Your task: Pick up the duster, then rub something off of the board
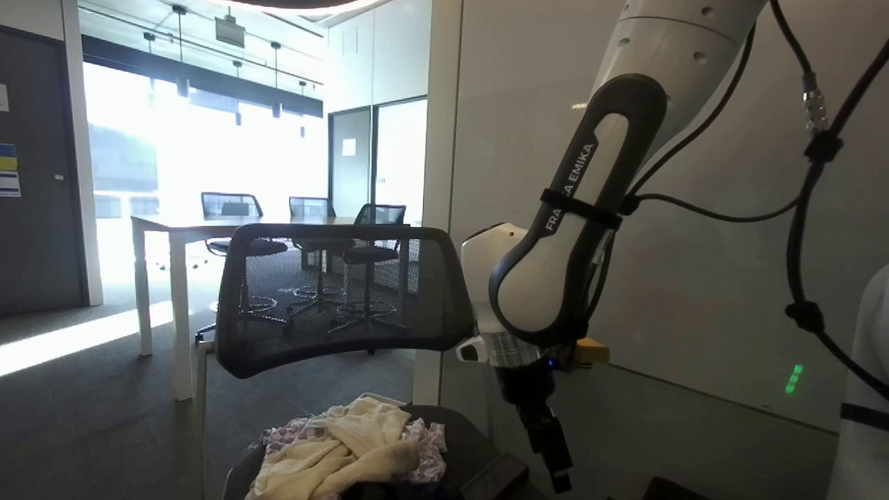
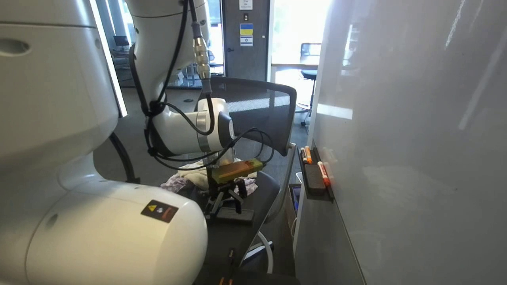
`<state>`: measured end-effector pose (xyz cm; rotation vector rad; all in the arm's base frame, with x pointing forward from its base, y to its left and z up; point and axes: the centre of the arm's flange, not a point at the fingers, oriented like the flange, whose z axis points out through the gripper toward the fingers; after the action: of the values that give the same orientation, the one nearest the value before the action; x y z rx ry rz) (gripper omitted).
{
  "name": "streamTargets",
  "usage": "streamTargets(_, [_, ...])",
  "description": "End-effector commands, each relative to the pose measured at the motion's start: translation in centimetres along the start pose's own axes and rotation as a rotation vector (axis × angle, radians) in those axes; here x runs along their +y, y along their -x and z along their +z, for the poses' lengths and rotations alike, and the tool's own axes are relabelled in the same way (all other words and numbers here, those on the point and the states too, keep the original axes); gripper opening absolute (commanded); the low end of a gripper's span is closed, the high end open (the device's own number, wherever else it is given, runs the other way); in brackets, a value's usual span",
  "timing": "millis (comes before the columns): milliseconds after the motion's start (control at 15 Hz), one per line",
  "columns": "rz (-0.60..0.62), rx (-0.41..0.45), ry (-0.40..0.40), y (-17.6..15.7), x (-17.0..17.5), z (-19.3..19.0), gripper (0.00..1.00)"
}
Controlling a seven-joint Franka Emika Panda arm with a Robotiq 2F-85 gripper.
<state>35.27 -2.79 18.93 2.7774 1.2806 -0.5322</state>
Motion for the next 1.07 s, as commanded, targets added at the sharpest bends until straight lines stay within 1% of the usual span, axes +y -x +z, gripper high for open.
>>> streamTargets(0, [-0.128,-0.008,0.020,-0.6,1.8,0.0,1.00])
streamTargets(133, [-0.168,0.016,0.045,-1.4,2.5,-0.1,1.00])
streamTargets(333, [-0.212,0.045,0.059,-2.7,3.8,0.0,1.00])
streamTargets(533, [-0.235,0.070,0.069,-3.1,5.5,1.6,1.00])
streamTargets(733, [-0.233,0.104,0.080,-3.0,6.5,3.4,1.00])
streamTargets(867, [-0.233,0.133,0.096,-2.9,7.0,4.6,1.00])
streamTargets(1000, [-0.244,0.163,0.129,-3.0,7.1,5.4,1.00])
